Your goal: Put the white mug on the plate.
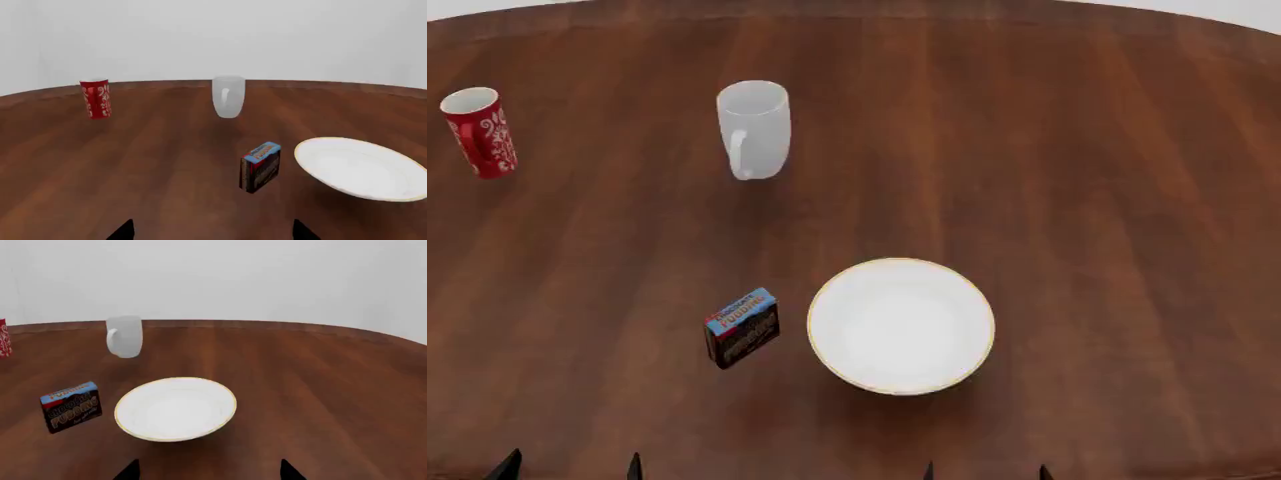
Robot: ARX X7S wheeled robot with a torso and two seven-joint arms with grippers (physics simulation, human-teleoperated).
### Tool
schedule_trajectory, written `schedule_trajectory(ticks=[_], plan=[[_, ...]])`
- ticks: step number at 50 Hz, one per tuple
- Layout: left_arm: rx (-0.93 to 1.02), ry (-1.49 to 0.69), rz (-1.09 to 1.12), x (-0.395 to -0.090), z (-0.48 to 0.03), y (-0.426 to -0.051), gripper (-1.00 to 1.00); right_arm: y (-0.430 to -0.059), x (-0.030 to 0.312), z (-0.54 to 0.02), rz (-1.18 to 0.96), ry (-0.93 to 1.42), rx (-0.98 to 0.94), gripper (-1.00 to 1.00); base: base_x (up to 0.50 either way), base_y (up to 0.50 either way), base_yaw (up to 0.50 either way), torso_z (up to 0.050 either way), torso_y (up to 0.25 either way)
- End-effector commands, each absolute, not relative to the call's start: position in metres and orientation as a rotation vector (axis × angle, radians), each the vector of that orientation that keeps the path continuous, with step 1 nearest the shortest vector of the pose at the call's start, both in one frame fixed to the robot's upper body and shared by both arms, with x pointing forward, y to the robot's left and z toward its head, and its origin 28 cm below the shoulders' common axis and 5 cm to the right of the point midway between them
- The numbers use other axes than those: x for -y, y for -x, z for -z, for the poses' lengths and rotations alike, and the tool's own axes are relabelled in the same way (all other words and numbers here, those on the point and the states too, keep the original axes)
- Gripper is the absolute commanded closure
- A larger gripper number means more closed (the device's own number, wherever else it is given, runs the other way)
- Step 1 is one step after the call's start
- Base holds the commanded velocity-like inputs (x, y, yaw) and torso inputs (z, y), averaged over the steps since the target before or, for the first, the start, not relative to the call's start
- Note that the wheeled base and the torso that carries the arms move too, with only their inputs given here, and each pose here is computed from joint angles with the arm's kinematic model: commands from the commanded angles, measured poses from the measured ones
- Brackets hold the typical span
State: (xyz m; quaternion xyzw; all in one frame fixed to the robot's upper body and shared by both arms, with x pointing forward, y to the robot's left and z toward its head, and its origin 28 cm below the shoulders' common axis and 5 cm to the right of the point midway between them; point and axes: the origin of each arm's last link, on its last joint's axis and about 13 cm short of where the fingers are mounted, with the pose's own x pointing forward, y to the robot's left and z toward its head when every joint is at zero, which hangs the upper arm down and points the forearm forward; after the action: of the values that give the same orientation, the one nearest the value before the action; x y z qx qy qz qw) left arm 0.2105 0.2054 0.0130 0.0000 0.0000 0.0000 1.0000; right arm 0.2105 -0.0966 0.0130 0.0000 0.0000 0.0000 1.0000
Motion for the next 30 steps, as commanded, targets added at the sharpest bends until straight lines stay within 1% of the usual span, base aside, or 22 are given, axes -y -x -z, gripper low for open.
schedule_trajectory(ticks=[1, 29, 30], plan=[[0.000, -0.010, 0.000, -0.2057, -0.0130, -0.2105, -1.00, -0.2105, 0.0963, -0.0130, 0.000, 0.000, 0.000, -1.00, 0.00, 0.00, 0.00, 0.000, 0.000], [-0.002, -0.001, 0.000, -0.2054, -0.0115, -0.2110, -1.00, -0.2101, 0.0943, -0.0109, -0.014, -0.005, -0.029, -1.00, 0.00, 0.00, 0.00, 0.000, 0.000], [-0.002, 0.002, 0.003, -0.2053, -0.0109, -0.2111, -1.00, -0.2104, 0.0945, -0.0103, -0.012, -0.005, -0.034, -1.00, 0.00, 0.00, -0.50, 0.000, 0.000]])
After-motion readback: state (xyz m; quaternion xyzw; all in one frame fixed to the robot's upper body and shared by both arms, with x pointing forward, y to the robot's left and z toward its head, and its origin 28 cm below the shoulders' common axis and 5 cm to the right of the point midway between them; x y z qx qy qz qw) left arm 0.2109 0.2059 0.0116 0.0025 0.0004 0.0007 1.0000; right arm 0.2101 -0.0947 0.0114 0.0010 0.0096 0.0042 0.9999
